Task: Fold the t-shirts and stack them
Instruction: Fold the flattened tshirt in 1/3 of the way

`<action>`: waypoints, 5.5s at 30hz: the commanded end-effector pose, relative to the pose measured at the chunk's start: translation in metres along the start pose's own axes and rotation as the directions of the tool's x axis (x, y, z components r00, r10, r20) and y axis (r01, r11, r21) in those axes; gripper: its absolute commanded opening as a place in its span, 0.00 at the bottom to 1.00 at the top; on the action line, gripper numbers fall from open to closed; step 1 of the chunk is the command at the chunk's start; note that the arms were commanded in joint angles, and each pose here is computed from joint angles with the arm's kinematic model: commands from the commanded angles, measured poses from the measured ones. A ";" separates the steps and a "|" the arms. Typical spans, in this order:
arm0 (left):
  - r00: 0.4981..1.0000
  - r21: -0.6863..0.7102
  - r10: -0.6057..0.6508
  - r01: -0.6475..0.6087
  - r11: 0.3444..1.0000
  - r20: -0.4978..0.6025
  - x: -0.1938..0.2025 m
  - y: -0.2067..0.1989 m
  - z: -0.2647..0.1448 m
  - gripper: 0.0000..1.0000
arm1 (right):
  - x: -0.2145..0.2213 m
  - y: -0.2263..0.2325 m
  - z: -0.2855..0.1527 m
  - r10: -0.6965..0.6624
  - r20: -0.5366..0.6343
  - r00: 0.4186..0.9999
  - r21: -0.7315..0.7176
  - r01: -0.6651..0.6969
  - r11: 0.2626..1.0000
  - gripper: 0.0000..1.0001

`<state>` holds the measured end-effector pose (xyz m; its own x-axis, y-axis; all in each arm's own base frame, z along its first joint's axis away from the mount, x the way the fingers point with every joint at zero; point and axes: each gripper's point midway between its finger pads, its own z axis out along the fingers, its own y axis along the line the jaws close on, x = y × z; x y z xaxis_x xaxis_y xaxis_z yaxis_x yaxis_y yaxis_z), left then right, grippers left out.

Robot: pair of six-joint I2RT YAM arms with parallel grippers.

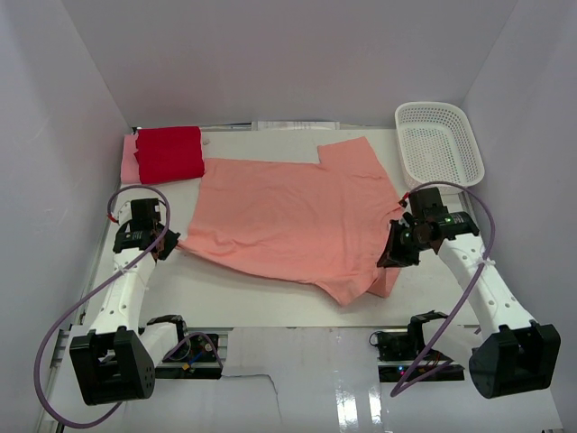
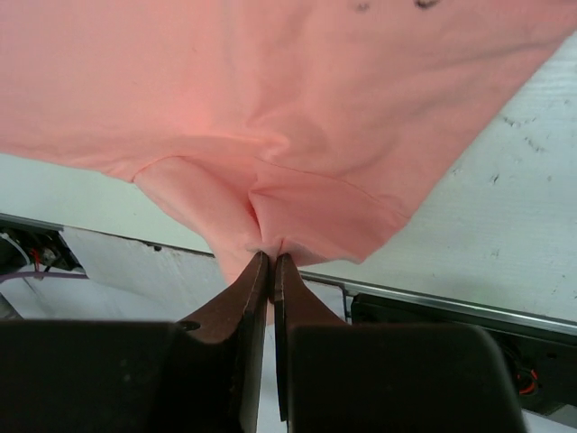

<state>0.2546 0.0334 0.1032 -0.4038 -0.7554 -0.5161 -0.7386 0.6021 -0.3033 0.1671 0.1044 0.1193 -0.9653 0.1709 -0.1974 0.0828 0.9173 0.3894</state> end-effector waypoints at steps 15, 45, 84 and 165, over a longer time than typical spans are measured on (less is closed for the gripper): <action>1.000 0.031 -0.012 0.012 0.999 0.007 -0.003 -0.007 0.007 0.00 | -0.074 0.027 -0.021 -0.085 0.140 0.987 0.011 0.084 0.996 0.08; 1.000 0.087 -0.009 0.007 0.996 0.021 -0.034 -0.051 0.022 0.00 | -0.169 0.042 -0.035 -0.137 0.241 0.961 0.051 0.128 0.990 0.08; 0.999 0.164 0.047 -0.043 0.985 -0.020 -0.052 -0.104 0.064 0.00 | -0.226 0.024 0.002 -0.101 0.245 0.964 0.087 0.082 0.993 0.08; 0.963 0.217 0.156 -0.107 0.970 -0.221 0.006 -0.092 0.071 0.72 | -0.076 -0.133 0.059 0.072 -0.194 0.978 0.641 0.070 0.764 0.08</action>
<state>0.3659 0.0000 0.0550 -0.6041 -0.7151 -0.3518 -0.6048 0.6988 -0.3820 0.2396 0.0000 0.0224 -0.9874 0.1575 0.0175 0.1488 0.9596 -0.2387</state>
